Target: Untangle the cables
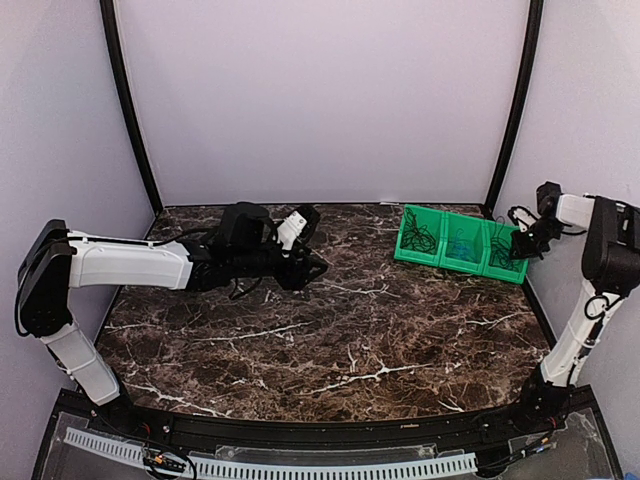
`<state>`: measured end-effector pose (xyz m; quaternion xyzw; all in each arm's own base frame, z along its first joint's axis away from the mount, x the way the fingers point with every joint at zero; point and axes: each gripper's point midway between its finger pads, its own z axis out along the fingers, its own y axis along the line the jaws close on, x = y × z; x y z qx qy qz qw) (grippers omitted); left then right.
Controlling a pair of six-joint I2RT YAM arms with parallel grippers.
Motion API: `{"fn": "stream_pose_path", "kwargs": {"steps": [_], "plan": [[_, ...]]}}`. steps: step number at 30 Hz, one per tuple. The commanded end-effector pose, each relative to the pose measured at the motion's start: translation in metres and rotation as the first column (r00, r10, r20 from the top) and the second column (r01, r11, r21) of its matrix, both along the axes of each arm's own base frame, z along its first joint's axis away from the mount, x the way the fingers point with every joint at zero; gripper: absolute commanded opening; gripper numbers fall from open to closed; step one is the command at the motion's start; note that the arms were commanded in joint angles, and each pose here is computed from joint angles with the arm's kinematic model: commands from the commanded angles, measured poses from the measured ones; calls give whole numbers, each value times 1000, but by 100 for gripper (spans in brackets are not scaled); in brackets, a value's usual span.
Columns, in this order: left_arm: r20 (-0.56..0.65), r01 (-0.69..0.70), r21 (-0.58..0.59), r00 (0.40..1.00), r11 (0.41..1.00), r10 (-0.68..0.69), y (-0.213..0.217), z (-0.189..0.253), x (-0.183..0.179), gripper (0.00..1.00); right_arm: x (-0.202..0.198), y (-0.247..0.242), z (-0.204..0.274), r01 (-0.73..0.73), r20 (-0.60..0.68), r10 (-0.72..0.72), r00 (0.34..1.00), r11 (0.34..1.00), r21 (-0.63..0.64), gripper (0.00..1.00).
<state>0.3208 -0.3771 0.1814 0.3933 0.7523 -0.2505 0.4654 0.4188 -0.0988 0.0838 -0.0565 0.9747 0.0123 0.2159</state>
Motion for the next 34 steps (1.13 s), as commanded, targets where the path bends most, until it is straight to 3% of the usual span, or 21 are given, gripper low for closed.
{"fn": "stream_pose_path", "kwargs": {"steps": [1, 10, 15, 17, 19, 22, 24, 27, 31, 34], "plan": [[18, 5, -21, 1000, 1000, -5, -2, 15, -1, 61, -3, -12, 37, 35, 62, -30, 998, 996, -84, 27], [21, -98, 2, 995, 995, 98, 9, 16, 13, 65, -23, -14, 98, 59, 145, -36, 989, 986, -154, 47], [14, -343, 16, 939, 939, 343, 45, 22, 50, 73, -3, 53, 150, -146, 334, 161, 929, 987, -70, 56], [0, -439, 13, 898, 898, 440, 69, 30, 66, 75, 6, 88, 169, -223, 425, 244, 872, 970, -100, 71], [-18, -507, -5, 862, 862, 506, 89, 40, 80, 77, 14, 121, 194, -271, 520, 292, 803, 955, -119, 97], [-6, -570, -23, 822, 822, 570, 114, 58, 97, 77, 12, 193, 227, -488, 627, 397, 670, 872, -31, 99], [31, -614, -27, 788, 789, 615, 133, 68, 104, 77, 19, 223, 240, -524, 673, 387, 630, 852, 1, 99], [94, -647, -71, 753, 759, 651, 155, 89, 109, 77, 37, 249, 249, -469, 705, 317, 634, 883, 24, 99], [158, -636, -106, 748, 765, 644, 166, 107, 105, 77, 34, 270, 246, -545, 724, 327, 607, 835, 80, 98], [161, -627, -114, 754, 771, 637, 168, 109, 103, 77, 32, 276, 230, -551, 709, 305, 636, 822, 141, 99]]}}
